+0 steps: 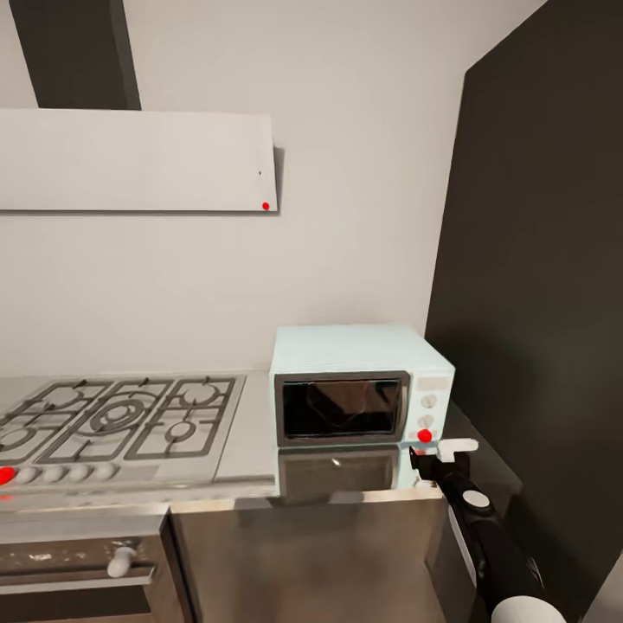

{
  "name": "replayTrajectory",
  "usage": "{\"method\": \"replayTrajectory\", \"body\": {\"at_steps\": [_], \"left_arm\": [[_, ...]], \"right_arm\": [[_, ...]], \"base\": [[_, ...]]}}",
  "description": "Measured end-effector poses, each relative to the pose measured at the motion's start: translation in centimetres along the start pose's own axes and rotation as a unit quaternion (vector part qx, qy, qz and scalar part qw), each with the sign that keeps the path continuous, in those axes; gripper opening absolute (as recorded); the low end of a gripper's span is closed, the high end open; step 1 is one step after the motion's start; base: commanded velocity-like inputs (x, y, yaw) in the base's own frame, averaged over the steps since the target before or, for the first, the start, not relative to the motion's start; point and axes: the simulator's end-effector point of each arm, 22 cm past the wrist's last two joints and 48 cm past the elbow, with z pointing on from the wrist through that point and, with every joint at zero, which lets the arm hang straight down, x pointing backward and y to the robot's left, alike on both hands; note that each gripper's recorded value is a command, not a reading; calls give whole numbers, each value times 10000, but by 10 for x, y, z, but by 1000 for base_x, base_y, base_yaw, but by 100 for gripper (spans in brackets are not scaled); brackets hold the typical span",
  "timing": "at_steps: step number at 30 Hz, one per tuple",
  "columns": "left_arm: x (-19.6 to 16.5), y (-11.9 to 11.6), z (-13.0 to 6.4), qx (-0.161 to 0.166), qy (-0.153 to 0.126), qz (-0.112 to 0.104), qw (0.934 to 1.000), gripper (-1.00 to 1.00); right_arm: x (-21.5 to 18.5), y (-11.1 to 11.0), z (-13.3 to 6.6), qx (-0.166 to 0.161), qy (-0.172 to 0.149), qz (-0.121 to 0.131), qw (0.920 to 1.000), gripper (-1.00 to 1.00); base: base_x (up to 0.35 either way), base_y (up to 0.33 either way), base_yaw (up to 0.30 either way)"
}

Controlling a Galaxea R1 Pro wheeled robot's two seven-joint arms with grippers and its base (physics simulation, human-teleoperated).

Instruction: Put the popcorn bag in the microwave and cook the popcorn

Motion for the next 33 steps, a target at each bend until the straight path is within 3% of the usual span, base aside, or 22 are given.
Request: {"method": "replayTrajectory", "body": {"at_steps": [6, 23, 33], "left_arm": [[0, 1, 0, -3, 3, -1, 10000, 100], [0, 0, 0, 0, 2, 0, 10000, 100], [0, 0, 0, 0, 3, 0, 10000, 100]], "right_arm": [[40, -17, 0, 173, 341, 314, 9988, 100], [47, -17, -1, 134, -204, 217, 9995, 100], [45, -18, -2, 139, -251, 216, 9994, 100]], "base": [[39, -10, 0], [0, 0, 0], [135, 0, 0]]}}
